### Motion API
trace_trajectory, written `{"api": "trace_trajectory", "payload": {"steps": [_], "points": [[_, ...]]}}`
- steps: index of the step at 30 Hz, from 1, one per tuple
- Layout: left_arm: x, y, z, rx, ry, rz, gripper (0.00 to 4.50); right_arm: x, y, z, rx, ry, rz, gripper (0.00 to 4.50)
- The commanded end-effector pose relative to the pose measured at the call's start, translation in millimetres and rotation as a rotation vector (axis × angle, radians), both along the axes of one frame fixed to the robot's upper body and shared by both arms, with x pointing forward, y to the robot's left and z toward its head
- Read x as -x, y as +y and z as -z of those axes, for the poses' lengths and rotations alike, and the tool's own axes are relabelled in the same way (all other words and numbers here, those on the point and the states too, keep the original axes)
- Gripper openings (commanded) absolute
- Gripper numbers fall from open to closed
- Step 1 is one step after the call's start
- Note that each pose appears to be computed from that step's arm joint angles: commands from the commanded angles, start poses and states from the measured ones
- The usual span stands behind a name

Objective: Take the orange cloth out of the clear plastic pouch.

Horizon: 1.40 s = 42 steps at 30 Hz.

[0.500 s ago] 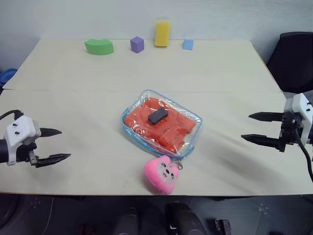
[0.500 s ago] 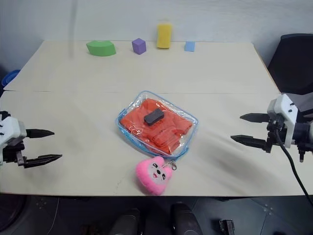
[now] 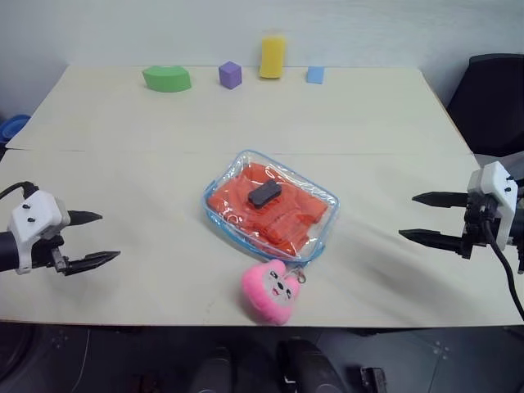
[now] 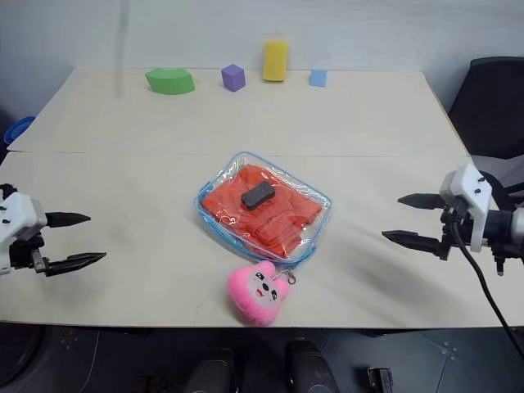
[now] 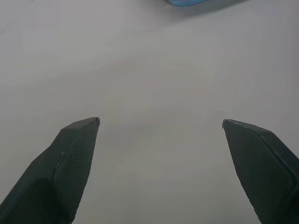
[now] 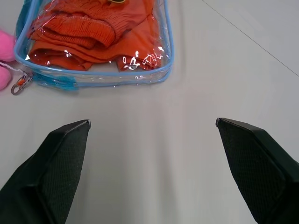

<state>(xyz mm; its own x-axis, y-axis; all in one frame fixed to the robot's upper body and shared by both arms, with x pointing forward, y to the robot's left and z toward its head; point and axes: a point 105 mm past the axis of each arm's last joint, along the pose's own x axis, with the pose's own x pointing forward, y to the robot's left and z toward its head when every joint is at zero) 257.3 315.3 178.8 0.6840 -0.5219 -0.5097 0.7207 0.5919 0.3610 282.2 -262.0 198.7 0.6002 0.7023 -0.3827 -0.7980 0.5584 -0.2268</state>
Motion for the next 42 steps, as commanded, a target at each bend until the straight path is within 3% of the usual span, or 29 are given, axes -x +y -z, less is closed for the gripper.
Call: {"api": "trace_trajectory", "payload": {"steps": [1,10,17,22,28,40,42], "points": [[0,-2,-2,0.012,-0.019,0.006,4.47,3,5,-11,-0.018,-0.058,-0.006,4.50],[-13,-34,-15,0.195,-0.062,0.049,4.47,8,21,-8,-0.091,-0.036,-0.035,4.50],[-34,-113,-28,0.348,-0.150,0.167,4.47,19,59,-11,-0.175,-0.057,-0.087,4.50],[-63,-162,-27,0.449,-0.173,0.105,4.47,29,91,-15,-0.220,-0.114,-0.107,4.50],[-90,-213,-1,0.434,-0.086,0.111,4.47,46,123,-11,-0.256,-0.128,-0.147,4.50],[-123,-255,23,0.372,-0.071,0.110,4.47,48,132,-18,-0.267,-0.168,-0.154,4.50],[-126,-256,25,0.372,-0.081,0.105,4.09,47,131,-17,-0.259,-0.171,-0.147,4.50]]}}
